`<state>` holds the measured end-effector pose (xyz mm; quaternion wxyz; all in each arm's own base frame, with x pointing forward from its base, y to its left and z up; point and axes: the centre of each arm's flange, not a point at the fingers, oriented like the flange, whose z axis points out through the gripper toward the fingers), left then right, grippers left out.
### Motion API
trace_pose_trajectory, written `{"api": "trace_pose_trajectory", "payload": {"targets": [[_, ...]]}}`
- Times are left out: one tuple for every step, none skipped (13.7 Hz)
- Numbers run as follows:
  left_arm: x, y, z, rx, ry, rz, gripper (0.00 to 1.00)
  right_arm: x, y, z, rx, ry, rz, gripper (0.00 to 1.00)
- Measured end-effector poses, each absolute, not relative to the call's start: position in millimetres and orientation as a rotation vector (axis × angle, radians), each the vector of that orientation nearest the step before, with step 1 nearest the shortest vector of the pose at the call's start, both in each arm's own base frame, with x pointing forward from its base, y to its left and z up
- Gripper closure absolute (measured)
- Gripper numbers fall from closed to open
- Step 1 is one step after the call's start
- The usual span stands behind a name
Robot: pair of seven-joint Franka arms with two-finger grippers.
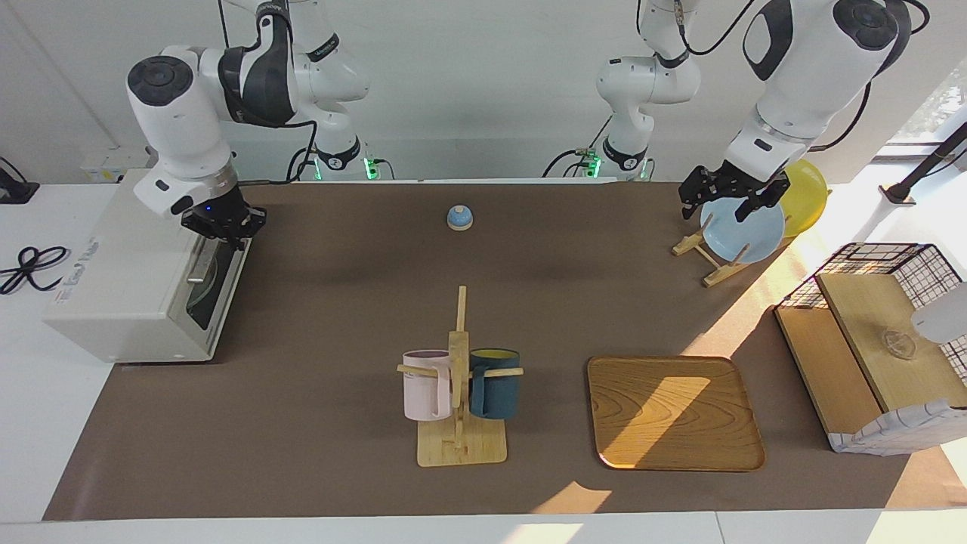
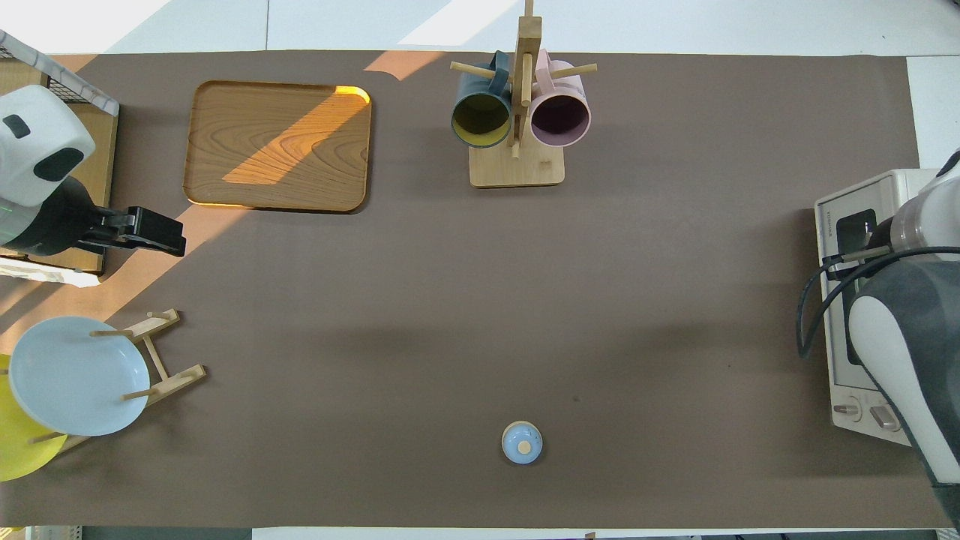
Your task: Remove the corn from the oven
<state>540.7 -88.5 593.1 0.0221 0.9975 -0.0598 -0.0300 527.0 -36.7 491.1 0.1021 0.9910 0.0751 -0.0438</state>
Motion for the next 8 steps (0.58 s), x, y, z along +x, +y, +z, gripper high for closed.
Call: {"api": "trace_pose_trajectory", "payload": {"targets": [[541,-88,593,3.090,-0.185,-0.093,0.00,527,-38,488,2.902,0.238,-0.141,0.99],[541,-88,593,3.090,-0.185,-0.093,0.00,527,-40,487,2.883,0.252,-0.147,0.99],[541,-88,593,3.090,-0.185,-0.093,0.00,527,-41,486,2.874,0.256,-0.150,0.99],[541,-88,593,3.090,-0.185,-0.093,0.00,527,-44,486,2.869,0.252,-0.154,0.99],[541,-88,593,3.090,-0.185,-0.093,0.00,526,-50,484,2.868,0.243,-0.161,0.99],[541,-88,593,3.090,-0.185,-0.093,0.00,525,-57,483,2.869,0.240,-0.171,0.99],[541,-88,593,3.090,-0.185,-0.093,0.00,523,-64,480,2.871,0.239,-0.183,0.99],[541,-88,593,3.090,-0.185,-0.093,0.00,522,-69,478,2.872,0.241,-0.195,0.99]]}}
